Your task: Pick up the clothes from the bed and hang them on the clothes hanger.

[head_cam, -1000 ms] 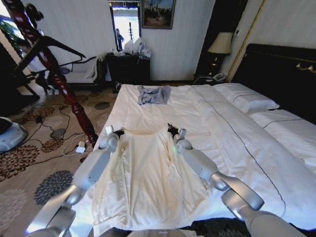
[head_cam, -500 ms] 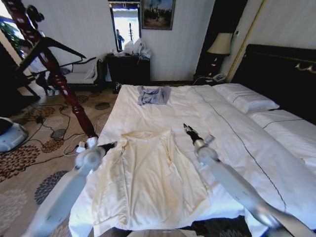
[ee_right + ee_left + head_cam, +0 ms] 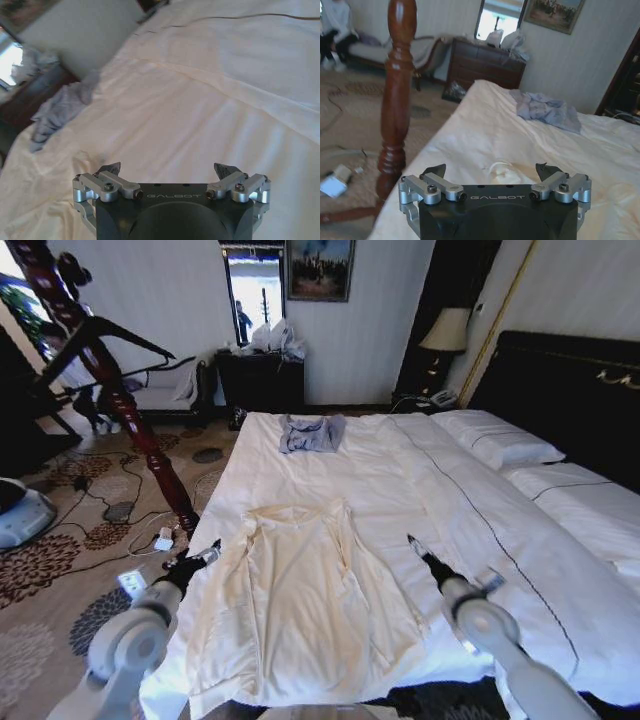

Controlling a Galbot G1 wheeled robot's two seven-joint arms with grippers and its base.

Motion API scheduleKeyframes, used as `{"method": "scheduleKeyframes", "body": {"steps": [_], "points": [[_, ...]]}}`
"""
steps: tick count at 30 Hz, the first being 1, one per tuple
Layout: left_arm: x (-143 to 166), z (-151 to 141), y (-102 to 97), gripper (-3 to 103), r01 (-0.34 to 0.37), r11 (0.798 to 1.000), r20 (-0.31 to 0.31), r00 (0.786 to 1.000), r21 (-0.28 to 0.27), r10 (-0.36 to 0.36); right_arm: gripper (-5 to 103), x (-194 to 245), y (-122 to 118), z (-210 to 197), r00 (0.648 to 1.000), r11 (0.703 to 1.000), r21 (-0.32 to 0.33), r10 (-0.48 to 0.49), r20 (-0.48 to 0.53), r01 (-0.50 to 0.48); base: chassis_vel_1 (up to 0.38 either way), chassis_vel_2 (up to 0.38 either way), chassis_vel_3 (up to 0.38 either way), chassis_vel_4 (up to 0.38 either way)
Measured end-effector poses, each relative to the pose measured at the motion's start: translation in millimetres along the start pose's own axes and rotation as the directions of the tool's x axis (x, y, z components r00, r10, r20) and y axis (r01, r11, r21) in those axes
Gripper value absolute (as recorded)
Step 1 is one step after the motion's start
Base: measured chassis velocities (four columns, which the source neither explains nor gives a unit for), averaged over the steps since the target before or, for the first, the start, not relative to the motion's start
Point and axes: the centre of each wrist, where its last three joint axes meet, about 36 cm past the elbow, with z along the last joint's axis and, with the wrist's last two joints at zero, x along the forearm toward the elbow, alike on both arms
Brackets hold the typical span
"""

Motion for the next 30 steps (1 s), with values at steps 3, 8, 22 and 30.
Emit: {"method": "scheduleKeyframes", "body": {"steps": [3, 8, 22, 30], "points": [[6, 9, -2.3, 100, 0.028, 0.999, 0.005, 1.000, -0.025, -0.028, 100, 9, 0, 4, 1.000, 1.000, -0.010, 0.022, -0.008, -0.022, 0.000, 0.000, 0.000, 0.000], [5, 24, 6.9, 100, 0.120, 0.992, 0.051, 0.992, -0.025, -0.119, 100, 9, 4, 17, 1.000, 1.000, 0.019, 0.005, 0.031, -0.006, 0.000, 0.000, 0.000, 0.000], [19, 47, 27.4, 100, 0.275, 0.961, 0.181, 0.945, 0.019, -0.274, 100, 9, 7, 30, 0.759, 0.884, 0.410, -0.424, 0.494, 0.226, 0.000, 0.000, 0.000, 0.000], [22, 61, 17.0, 100, 0.232, 0.973, 0.340, 0.916, -0.012, -0.214, 100, -1, -20, 8, 0.578, 0.757, 0.653, -0.540, 0.612, 0.017, 0.000, 0.000, 0.000, 0.000]]}}
